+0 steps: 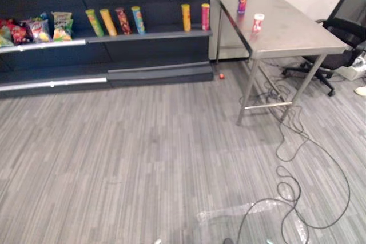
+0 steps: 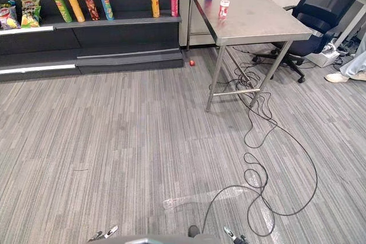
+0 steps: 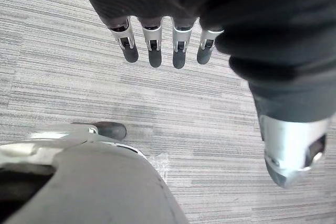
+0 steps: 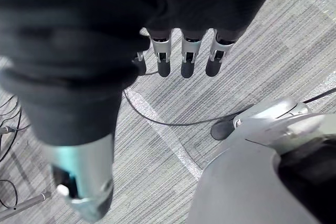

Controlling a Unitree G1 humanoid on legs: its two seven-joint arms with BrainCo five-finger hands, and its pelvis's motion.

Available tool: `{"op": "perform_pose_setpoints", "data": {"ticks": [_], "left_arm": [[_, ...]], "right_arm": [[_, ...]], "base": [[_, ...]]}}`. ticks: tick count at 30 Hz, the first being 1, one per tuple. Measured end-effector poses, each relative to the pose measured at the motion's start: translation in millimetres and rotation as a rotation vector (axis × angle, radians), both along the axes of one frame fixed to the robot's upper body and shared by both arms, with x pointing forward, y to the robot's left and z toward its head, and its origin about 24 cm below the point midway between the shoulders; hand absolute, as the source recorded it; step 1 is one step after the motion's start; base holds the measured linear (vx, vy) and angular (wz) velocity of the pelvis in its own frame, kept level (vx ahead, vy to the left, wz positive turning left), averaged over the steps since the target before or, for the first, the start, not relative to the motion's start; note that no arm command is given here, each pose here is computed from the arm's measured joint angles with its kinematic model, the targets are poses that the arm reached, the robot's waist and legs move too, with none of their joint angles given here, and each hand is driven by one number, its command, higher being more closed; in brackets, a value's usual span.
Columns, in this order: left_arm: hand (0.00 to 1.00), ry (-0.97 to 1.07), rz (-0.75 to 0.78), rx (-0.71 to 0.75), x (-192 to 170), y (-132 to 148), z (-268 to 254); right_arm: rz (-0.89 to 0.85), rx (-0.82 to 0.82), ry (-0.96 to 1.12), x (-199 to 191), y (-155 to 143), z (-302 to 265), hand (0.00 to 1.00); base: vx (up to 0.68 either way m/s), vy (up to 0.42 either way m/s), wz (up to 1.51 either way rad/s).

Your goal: Put the gum and the chips on the shelf.

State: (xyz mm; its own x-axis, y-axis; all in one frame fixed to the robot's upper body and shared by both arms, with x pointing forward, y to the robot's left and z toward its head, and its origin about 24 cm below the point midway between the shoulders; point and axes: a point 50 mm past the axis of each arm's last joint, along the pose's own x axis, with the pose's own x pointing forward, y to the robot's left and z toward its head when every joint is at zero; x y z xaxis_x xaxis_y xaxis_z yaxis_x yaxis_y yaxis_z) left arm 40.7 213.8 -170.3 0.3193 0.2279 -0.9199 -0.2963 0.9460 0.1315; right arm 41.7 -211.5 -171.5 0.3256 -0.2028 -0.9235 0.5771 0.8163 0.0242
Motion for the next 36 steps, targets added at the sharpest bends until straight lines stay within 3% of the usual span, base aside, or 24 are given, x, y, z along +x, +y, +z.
{"op": "perform_pose_setpoints", "data": {"ticks": [20,24,28,32,36], "left_arm": [[0.0,0.001,0.008,0.004,3.1,0.8,-0.1],[0.0,-0.052,0.041,0.01,21.4,3.2,2.9],[0.0,-0.112,0.159,0.004,30.0,9.2,6.3],[0.0,-0.186,0.383,-0.065,29.4,4.9,6.7],[0.0,-0.215,0.438,-0.099,28.4,-0.5,6.3]], "right_arm": [[-0.009,0.002,-0.008,1.9,-0.8,0.3,0.0],[-0.02,-0.006,-0.095,32.7,-2.3,5.5,0.0],[-0.047,-0.012,-0.118,35.2,1.7,6.0,0.0],[-0.03,-0.049,-0.139,37.6,-2.9,9.0,0.0],[-0.047,-0.052,-0.154,39.8,-4.4,10.4,0.0]], "base": [[-0.01,-0.018,-0.01],[-0.04,-0.029,-0.06],[-0.02,-0.089,0.19],[0.05,-0.042,0.13],[0.13,0.087,0.06]]}}
